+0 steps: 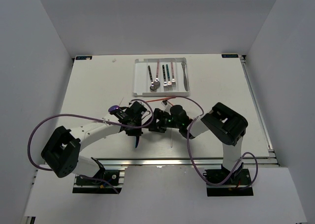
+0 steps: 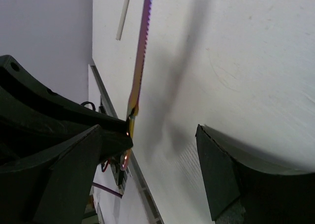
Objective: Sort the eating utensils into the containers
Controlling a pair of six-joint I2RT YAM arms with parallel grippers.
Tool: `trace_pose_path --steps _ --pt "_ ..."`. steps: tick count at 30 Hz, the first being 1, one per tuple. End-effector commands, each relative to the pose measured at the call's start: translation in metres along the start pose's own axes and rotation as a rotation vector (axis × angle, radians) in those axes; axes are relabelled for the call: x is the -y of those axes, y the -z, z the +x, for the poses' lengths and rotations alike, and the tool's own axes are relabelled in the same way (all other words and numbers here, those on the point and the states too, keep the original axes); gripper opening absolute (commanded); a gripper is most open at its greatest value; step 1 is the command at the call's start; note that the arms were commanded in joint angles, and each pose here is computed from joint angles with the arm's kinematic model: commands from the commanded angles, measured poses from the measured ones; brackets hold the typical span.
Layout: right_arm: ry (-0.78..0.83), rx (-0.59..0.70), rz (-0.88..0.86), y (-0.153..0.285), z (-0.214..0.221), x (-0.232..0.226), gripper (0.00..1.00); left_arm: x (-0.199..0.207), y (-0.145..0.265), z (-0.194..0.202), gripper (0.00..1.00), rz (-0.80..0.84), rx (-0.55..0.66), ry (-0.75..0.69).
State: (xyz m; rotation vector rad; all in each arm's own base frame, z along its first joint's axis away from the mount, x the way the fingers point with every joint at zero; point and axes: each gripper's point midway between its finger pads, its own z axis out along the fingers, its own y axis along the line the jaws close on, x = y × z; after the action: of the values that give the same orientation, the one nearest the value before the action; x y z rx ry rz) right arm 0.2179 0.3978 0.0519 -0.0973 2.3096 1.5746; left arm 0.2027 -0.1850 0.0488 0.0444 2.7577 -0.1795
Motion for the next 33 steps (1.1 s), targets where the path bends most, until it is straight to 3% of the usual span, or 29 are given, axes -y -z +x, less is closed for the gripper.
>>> trace_pose_path --steps 1,9,14,15,16,18,19,21,22,26,27,28,30,33 --pt "0.054 0.032 -0.144 -0.009 -0.016 -0.040 0.81 0.019 0.012 -0.014 0.00 0.085 0.057 0.008" --pt "0.027 0.022 -0.142 -0.022 -0.017 -0.036 0.79 0.029 0.013 -0.017 0.00 0.129 0.067 0.008" --pt "0.015 0.005 -0.150 -0.034 -0.020 -0.035 0.71 0.038 0.017 -0.017 0.00 0.172 0.072 0.011" --pt "0.014 0.004 -0.160 -0.035 -0.021 -0.038 0.66 0.038 0.017 -0.017 0.00 0.171 0.071 0.009" --pt "0.016 0.001 -0.168 -0.036 -0.021 -0.039 0.42 0.037 0.016 -0.016 0.00 0.170 0.070 0.009" --pt "0.024 0.011 -0.190 -0.034 -0.023 -0.045 0.10 0.035 0.016 -0.017 0.00 0.156 0.072 0.007" --pt "0.026 0.019 -0.194 -0.032 -0.026 -0.049 0.00 0.034 0.016 -0.019 0.19 0.144 0.075 0.008" --pt "0.032 0.031 -0.182 -0.029 -0.029 -0.049 0.00 0.027 0.020 -0.024 0.62 0.106 0.100 0.019" --pt "0.039 0.047 -0.167 -0.025 -0.036 -0.048 0.00 0.026 0.030 -0.031 0.98 0.097 0.123 0.031" --pt "0.104 0.107 -0.040 -0.009 -0.072 -0.034 0.00 0.011 0.076 -0.064 0.98 0.023 0.255 0.058" --pt "0.159 0.157 -0.030 -0.005 -0.098 -0.051 0.00 0.002 0.087 -0.075 0.98 -0.022 0.306 0.065" --pt "0.202 0.133 0.096 0.002 -0.108 -0.026 0.00 0.000 0.103 -0.085 0.98 -0.026 0.347 0.072" --pt "0.311 0.227 0.178 0.009 -0.161 -0.043 0.00 -0.018 0.123 -0.092 0.98 -0.084 0.405 0.060" --pt "0.391 0.280 0.379 0.037 -0.214 -0.018 0.00 -0.033 0.138 -0.095 0.98 -0.120 0.466 0.030"
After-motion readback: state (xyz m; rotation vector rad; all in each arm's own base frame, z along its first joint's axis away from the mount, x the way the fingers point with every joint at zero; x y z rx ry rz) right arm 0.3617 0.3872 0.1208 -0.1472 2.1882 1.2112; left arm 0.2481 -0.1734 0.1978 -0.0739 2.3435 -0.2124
